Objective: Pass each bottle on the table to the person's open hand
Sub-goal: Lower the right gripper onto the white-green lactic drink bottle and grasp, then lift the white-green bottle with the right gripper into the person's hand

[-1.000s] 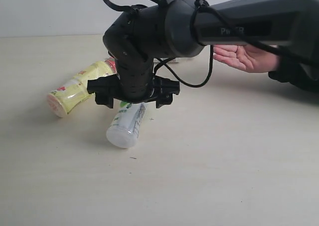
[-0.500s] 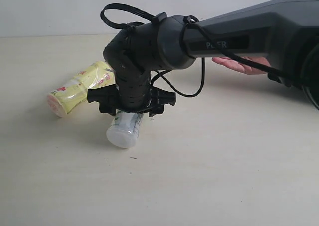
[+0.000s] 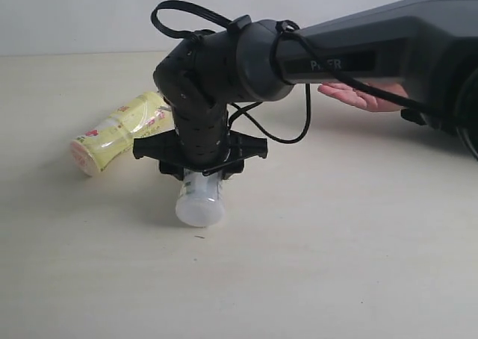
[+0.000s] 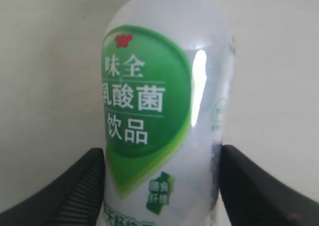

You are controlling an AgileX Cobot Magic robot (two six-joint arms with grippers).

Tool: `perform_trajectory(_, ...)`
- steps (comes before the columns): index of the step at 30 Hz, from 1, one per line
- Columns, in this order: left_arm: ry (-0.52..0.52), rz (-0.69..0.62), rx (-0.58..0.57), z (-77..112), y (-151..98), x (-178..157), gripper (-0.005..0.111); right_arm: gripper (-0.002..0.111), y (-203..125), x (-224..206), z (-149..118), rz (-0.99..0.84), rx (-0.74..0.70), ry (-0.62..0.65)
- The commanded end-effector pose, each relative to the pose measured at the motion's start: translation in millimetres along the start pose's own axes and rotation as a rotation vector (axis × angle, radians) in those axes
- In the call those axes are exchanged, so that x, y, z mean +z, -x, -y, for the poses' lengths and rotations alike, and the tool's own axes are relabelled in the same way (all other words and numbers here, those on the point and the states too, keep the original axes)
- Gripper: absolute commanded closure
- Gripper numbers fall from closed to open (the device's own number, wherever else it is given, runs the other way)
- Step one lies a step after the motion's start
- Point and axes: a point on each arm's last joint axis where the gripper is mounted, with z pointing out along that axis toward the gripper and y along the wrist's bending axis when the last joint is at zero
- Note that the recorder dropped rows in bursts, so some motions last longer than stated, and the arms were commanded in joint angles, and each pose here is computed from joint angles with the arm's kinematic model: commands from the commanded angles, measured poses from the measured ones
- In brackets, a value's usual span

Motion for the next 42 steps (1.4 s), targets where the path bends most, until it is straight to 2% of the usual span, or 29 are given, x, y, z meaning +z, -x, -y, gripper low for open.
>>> perform_trajectory(1,-0.007,0.013,-0.003,0.4,1,0,0.107,0.108,8,-32,7,0.039,-0.055,-0.013)
perform_trajectory(7,-0.007,0.013,-0.003,0.4,1,0,0.107,0.108,16,-67,20,0.057,-0.082,-0.036)
perform_trajectory(16,-0.007,0.013,-0.003,0.4,1,0,0.107,0.108,39,-117,60,0.120,-0.082,-0.103)
perform_trajectory(25,-0.007,0.013,-0.001,0.4,1,0,0.107,0.108,75,-168,130,0.224,-0.023,-0.113)
perform_trajectory(31,-0.007,0.013,-0.003,0.4,1,0,0.107,0.108,97,-170,175,0.232,-0.118,-0.174)
perform_trajectory(37,-0.007,0.013,-0.003,0.4,1,0,0.107,0.108,119,-162,227,0.248,-0.088,-0.223)
perform_trajectory(42,-0.007,0.013,-0.003,0.4,1,0,0.107,0.108,123,-132,244,0.201,-0.140,-0.236)
